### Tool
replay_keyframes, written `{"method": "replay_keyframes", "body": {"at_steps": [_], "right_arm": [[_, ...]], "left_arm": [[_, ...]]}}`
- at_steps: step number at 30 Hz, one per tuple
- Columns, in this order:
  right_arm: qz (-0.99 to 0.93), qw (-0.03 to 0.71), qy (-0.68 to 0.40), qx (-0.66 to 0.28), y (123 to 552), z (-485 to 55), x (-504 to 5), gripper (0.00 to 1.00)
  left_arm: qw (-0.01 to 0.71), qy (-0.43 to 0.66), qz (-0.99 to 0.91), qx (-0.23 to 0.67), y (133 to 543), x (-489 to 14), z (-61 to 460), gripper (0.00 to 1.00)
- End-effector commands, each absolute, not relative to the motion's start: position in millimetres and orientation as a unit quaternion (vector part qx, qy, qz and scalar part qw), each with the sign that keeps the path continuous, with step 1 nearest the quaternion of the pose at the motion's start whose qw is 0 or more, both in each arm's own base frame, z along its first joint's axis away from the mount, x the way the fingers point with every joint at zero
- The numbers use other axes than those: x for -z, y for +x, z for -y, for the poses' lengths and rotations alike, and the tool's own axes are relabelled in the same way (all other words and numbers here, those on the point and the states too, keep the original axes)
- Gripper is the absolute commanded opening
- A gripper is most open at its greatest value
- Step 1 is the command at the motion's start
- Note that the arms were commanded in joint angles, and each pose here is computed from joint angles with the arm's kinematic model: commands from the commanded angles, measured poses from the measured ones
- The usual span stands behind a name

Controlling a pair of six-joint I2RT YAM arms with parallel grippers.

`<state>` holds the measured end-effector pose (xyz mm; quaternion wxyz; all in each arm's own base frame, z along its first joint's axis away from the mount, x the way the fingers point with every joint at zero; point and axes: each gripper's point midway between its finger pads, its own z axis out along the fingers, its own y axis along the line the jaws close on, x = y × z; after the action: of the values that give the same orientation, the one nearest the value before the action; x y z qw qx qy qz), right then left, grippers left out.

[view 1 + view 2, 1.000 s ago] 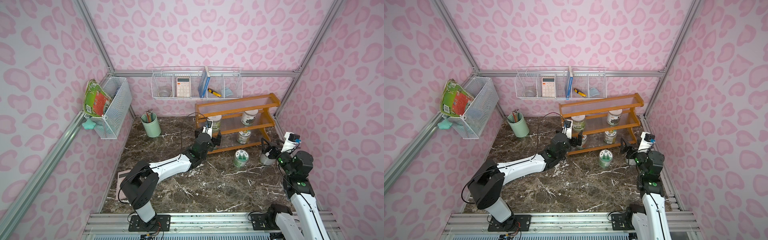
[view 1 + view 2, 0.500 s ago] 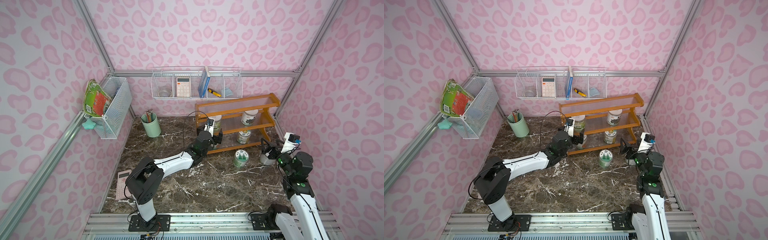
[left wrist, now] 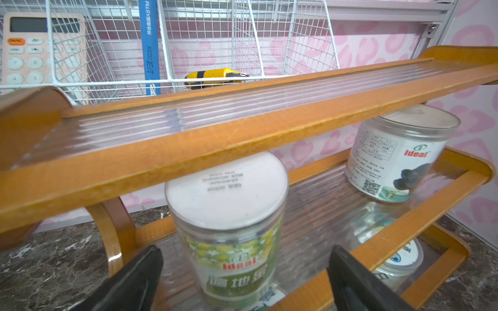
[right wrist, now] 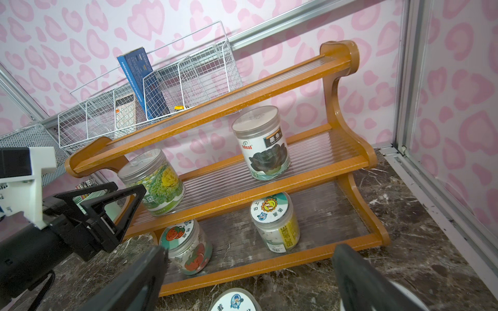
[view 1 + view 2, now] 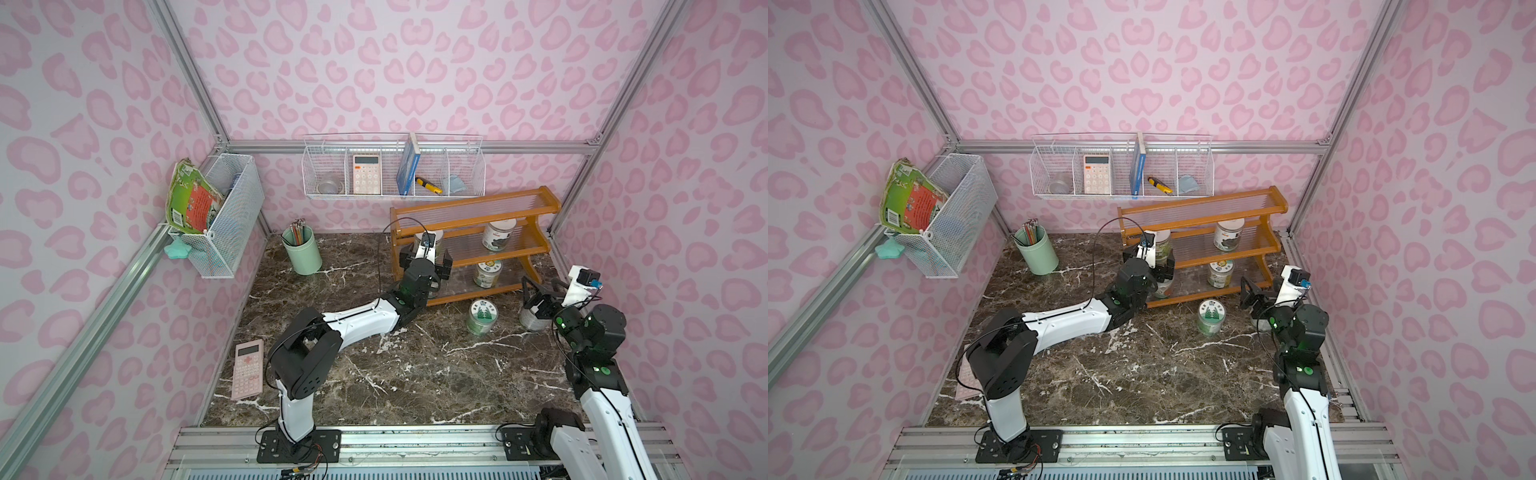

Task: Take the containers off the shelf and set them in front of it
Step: 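Pick up a container from the shelf.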

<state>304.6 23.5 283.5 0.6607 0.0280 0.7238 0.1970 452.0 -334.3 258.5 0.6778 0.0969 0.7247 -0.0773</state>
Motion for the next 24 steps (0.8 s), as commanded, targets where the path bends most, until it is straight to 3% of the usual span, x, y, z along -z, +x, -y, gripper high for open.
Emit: {"method": "replay_keyframes", "body": {"at_steps": [1, 24], "right_arm": [[-0.717, 0.668, 0.023, -0.197, 305, -24, -288, 0.99], [-0.718, 0.666, 0.023, -0.199, 306, -25, -282, 0.99]], "left_arm": [[0.690, 0.077, -0.715, 0.074, 457, -269, 333, 0.99], [0.692, 0.049, -0.719, 0.031, 483, -271, 341, 0.99]]}}
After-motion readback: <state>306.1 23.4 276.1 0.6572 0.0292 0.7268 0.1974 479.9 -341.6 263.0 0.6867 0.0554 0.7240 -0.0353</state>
